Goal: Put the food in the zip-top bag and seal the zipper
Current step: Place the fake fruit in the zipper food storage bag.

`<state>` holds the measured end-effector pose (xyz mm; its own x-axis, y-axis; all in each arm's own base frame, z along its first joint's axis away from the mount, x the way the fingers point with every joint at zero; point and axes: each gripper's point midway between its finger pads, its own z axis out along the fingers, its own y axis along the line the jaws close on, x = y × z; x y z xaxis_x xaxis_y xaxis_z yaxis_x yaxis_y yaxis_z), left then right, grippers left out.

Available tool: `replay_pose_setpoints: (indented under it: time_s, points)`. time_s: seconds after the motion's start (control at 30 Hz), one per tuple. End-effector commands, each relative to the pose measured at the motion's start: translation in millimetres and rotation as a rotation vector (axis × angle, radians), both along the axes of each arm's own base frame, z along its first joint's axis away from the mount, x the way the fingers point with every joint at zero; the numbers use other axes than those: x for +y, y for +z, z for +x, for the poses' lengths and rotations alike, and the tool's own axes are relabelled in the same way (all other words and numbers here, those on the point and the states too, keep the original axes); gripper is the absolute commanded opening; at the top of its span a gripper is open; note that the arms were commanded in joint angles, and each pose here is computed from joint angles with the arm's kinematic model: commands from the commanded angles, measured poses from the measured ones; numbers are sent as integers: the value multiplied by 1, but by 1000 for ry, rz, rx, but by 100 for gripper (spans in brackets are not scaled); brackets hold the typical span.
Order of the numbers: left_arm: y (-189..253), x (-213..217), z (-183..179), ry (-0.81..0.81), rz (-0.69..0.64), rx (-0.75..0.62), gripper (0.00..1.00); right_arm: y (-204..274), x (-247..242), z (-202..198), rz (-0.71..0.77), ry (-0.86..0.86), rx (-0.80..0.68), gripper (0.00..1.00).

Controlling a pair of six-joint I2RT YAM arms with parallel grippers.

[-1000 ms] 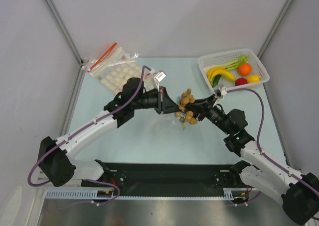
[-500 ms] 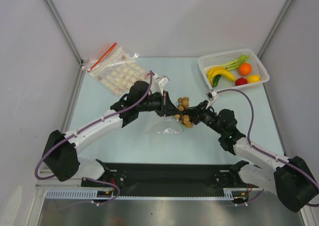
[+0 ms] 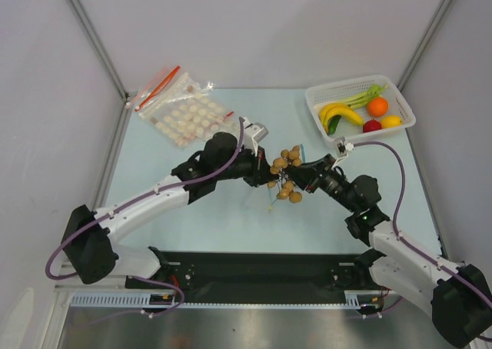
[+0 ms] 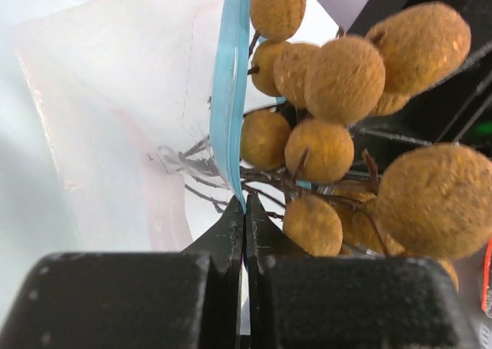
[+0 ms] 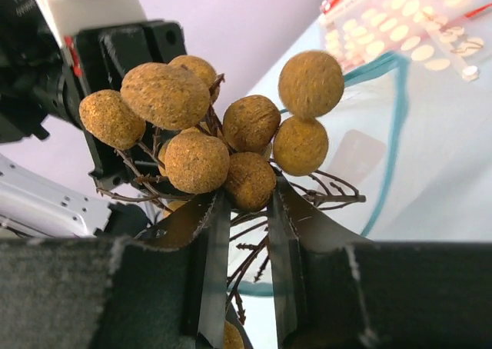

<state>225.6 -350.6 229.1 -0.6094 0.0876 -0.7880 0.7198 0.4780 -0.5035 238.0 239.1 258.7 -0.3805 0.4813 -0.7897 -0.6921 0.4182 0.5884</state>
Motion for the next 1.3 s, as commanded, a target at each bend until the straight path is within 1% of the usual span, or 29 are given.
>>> replay_pose_setpoints:
  time_s: [0.0,0.03,0.1,0.23,0.43,0.53,0.7,0.87,0.97,1.1,1.23,1.27]
  points:
    - [49,4,1,20,-87,-168,0,23,-8,-6,76,5,-36,0]
    - [44,7,-2,21,-87,-164,0,22,-9,-5,73,3,-33,0]
    - [61,9,-7,17,-153,-197,0,19,-11,-1,60,-14,-15,0]
    - [67,9,-15,-7,-245,-239,0,17,-8,0,34,-12,-23,0]
    - [63,-5,-22,-65,-253,-255,0,19,1,-1,-3,-7,-33,0]
    - [67,-5,-24,-59,-250,-288,0,15,7,-2,-59,-12,-45,0]
    - [82,-1,-38,-87,-292,-334,0,10,12,5,-164,-64,-70,0]
    - [82,-10,-51,-168,-298,-308,0,4,13,13,-233,-140,-47,0]
    - [83,-13,-59,-213,-309,-308,0,2,9,17,-220,-169,-21,0]
    - [88,-12,-65,-236,-317,-337,0,3,2,22,-195,-193,10,0]
    - [90,-15,-75,-281,-310,-386,0,5,-9,28,-116,-205,66,0]
    - [84,-16,-75,-287,-285,-380,0,6,-8,25,-95,-176,67,0]
